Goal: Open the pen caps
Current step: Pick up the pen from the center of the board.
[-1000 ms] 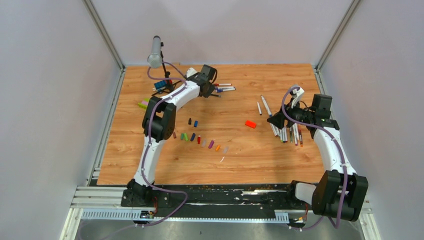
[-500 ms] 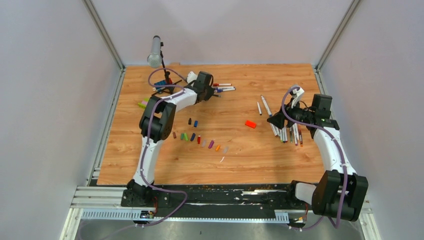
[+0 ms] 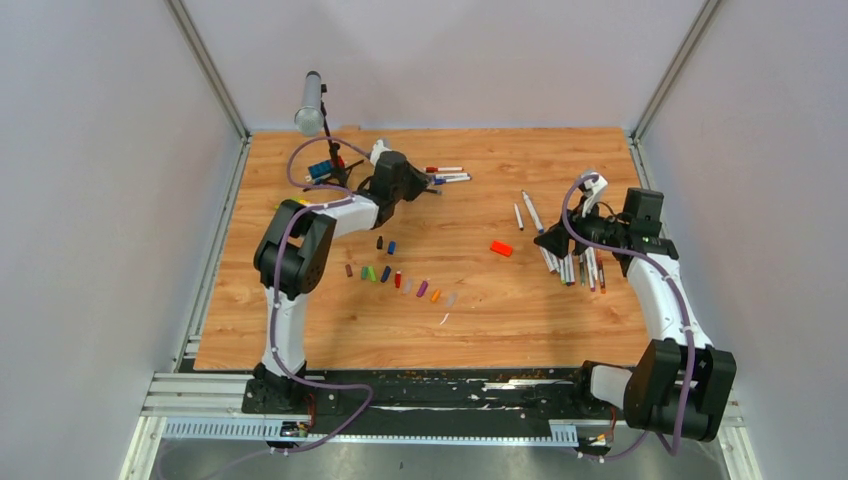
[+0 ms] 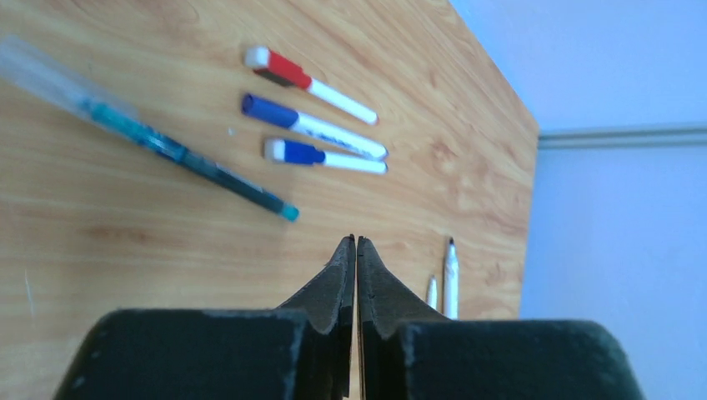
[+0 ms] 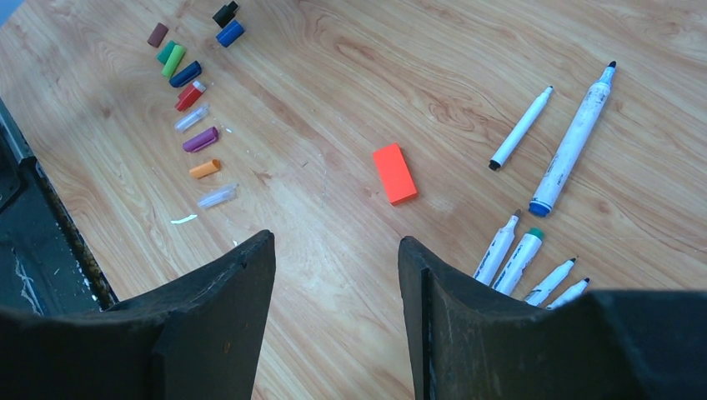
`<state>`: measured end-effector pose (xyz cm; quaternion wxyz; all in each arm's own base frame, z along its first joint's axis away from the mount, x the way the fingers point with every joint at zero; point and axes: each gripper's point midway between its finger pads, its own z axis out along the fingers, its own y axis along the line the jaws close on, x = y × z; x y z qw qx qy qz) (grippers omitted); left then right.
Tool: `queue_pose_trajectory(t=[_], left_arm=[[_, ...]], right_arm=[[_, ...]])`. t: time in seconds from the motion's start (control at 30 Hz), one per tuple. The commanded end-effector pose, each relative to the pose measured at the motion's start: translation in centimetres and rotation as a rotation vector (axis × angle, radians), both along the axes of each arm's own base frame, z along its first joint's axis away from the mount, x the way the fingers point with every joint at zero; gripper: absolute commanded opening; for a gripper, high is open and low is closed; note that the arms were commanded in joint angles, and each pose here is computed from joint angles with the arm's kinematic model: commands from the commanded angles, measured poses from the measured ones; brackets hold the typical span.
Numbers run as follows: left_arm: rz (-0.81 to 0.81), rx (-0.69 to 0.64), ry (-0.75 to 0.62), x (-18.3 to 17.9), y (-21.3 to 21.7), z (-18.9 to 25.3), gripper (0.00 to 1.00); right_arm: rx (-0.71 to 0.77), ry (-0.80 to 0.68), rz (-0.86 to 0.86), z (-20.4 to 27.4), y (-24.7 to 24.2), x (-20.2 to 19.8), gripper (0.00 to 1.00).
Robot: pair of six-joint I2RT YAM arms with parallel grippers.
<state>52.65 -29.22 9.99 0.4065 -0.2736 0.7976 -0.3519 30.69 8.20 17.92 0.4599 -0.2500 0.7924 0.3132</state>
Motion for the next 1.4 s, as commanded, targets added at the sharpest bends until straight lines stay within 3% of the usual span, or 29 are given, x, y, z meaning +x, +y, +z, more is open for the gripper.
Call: queue_pose_trajectory(t=[0.0,0.1,0.23,0.53,0.8,1.07,1.37], left_arm=[[-0.114,-0.093,-0.187,-2.6,-0.5,6.1,0.08],[-0.162,-0.103,-0.187,-5.8,0.2,5.9,0.12],[-0.253,-0.109,-0.198,-10.6,1.0,5.9,0.19],[-0.273,0.174,-0.197,-17.8,7.7,6.0,0.51],[-0.149,0.439,-0.169,-22.8,15.3,6.4,0.88],[-0.061,0.512,-0.214,-26.1,19.0,8.0,0.9],[-0.03,0.533,-0.203,-26.9,20.1,7.1,0.91]], right_arm=[[-0.007,-0.061,0.099,0.2,0.8,0.0,0.57],[-0.056,-0.038,0.176,-1.0,2.1,0.1,0.57],[-0.228,-0.037,0.308,-2.2,5.2,1.4,0.59],[-0.349,0.125,0.474,-4.4,14.5,8.8,0.62],[-0.382,0.223,0.179,-6.7,21.0,17.4,0.49],[-0.407,0.156,0.107,-9.6,23.5,21.0,0.44],[-0.408,0.074,0.112,-10.2,24.3,23.4,0.42]])
